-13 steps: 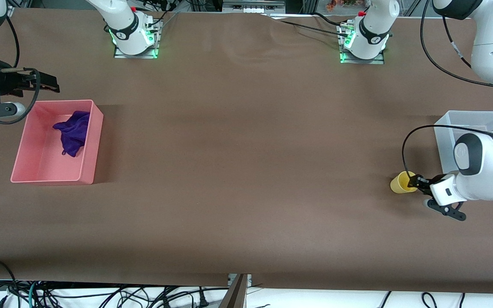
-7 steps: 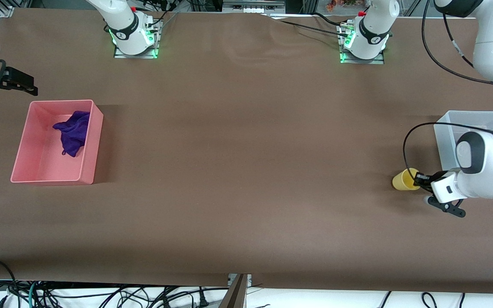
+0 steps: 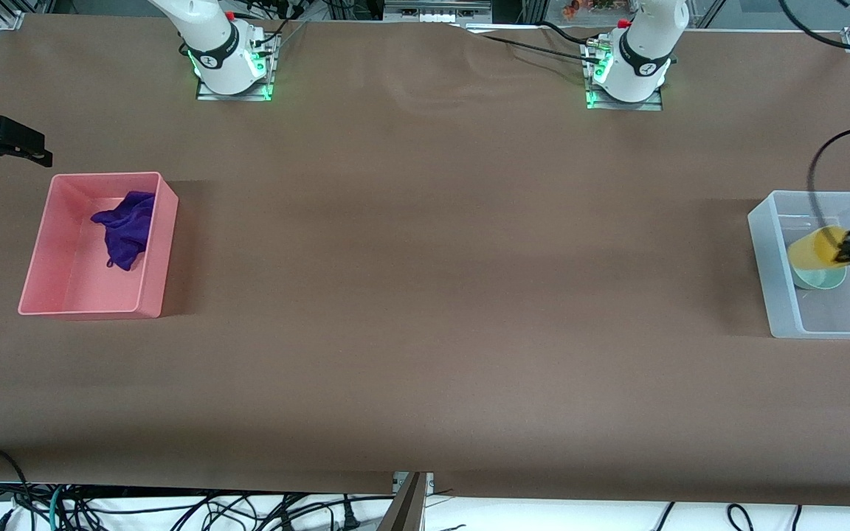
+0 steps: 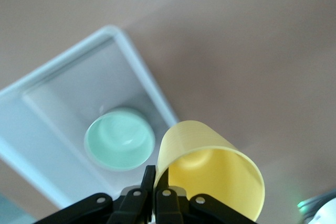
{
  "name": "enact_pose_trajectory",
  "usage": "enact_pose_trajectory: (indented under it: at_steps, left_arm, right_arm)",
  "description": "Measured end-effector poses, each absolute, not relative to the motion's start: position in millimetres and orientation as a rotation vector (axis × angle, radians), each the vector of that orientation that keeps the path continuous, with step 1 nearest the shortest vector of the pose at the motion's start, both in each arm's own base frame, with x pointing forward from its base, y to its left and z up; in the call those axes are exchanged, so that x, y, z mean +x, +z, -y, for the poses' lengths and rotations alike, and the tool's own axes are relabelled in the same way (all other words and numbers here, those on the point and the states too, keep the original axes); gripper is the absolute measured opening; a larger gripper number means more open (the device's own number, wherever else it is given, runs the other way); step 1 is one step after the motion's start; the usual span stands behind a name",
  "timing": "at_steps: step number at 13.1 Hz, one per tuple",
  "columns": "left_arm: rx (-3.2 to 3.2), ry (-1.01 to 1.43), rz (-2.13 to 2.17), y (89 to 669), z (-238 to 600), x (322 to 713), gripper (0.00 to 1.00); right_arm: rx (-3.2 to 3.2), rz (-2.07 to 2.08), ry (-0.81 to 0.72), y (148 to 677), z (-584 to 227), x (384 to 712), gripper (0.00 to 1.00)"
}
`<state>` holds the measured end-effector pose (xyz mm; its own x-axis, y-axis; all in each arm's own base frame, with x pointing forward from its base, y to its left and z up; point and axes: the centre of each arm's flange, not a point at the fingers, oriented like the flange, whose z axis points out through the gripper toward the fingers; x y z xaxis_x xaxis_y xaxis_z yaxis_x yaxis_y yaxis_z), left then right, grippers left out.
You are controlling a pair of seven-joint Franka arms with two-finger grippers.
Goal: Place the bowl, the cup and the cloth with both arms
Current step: 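Carry the yellow cup with the left gripper into the green cup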
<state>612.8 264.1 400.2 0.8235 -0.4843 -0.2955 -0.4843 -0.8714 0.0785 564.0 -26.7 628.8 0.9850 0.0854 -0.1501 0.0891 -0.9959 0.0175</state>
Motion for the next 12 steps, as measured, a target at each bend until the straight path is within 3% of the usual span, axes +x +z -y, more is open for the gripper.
enact_pose_trajectory:
  at_steps: [4,8,12]
  left_arm:
    - [2.962,-0.432,0.855,327,-356,581,0.04]
    - [2.939,-0.388,0.892,258,-358,585,0.04]
    - [2.947,-0.357,0.933,268,-356,589,0.4]
  right_arm:
    - [3.108,-0.137,-0.234,629,26,564,1.0]
    - [3.108,-0.135,-0.235,628,27,564,1.0]
    - [3.108,-0.136,-0.236,628,27,564,1.0]
